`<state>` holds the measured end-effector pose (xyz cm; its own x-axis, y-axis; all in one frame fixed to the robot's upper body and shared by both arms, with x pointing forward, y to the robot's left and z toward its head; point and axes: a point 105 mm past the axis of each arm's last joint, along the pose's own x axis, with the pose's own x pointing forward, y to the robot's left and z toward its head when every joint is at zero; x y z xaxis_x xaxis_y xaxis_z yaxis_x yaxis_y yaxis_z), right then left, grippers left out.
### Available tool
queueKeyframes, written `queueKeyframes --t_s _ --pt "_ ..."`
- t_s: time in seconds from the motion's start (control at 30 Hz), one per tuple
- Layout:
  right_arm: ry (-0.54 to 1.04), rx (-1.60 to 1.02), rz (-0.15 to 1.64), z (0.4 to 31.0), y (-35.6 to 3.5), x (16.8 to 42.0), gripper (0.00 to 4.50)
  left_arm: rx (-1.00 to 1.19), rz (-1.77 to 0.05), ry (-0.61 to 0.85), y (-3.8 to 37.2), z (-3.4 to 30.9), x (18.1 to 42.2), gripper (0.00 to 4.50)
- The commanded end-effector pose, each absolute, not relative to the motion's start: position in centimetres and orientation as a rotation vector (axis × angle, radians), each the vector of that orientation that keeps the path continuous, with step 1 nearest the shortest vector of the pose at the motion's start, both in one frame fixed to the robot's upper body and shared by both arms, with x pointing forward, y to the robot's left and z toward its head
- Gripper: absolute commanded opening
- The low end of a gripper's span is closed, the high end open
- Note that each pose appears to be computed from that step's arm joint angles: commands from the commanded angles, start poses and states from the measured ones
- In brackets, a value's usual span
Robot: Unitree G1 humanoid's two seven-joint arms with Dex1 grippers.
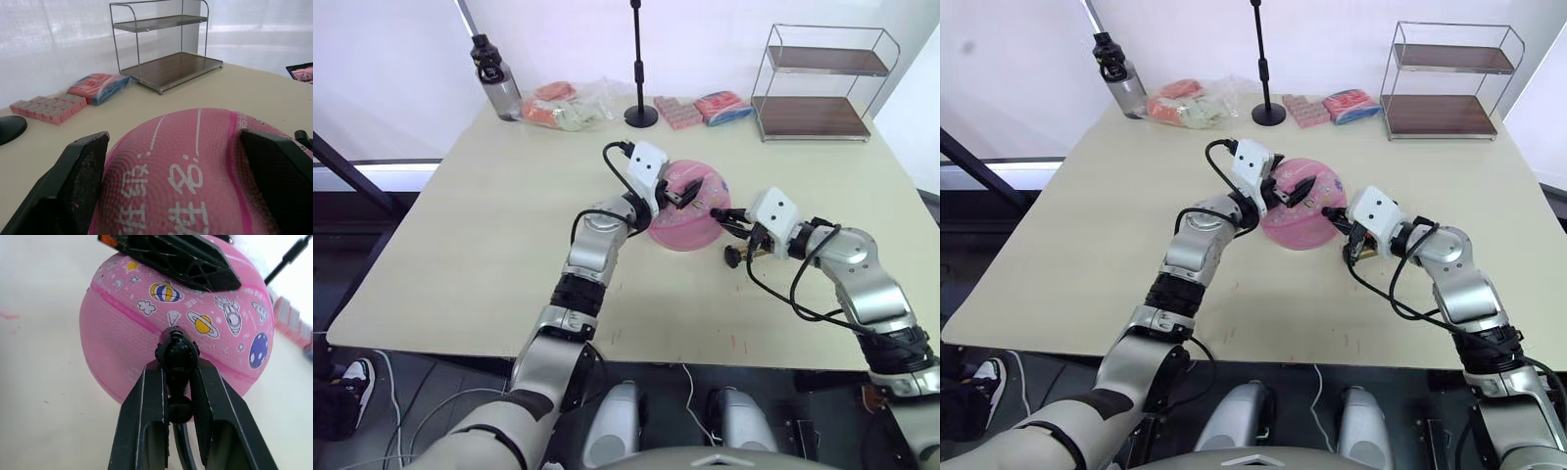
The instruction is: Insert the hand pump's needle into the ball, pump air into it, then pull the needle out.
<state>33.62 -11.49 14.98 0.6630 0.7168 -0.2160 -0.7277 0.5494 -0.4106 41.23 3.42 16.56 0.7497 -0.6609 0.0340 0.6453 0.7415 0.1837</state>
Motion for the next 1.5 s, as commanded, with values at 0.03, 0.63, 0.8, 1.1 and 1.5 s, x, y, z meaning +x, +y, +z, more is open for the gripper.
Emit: queueKeyframes --t_s 0.03,0.63,0.8,1.1,1.5 --pt "-0.014 -0.421 0.877 16.7 -10.8 32.2 0.13 0.215 -0.650 0.102 4.5 10.3 41.5 4.50" --pt "-0.037 -0.529 0.843 20.9 -13.0 30.8 0.13 0.227 -0.561 0.198 5.3 5.8 42.0 4.50" --pt "-0.036 -0.552 0.834 21.7 -13.5 30.4 0.13 0.232 -0.563 0.215 5.2 5.2 41.8 4.50" --pt "-0.040 -0.645 0.821 22.4 -14.0 29.9 0.13 0.246 -0.560 0.243 5.2 4.6 41.7 4.50" --pt "-0.036 -0.658 0.752 21.4 -15.9 30.4 0.13 0.218 -0.599 0.205 4.0 5.3 41.6 4.50"
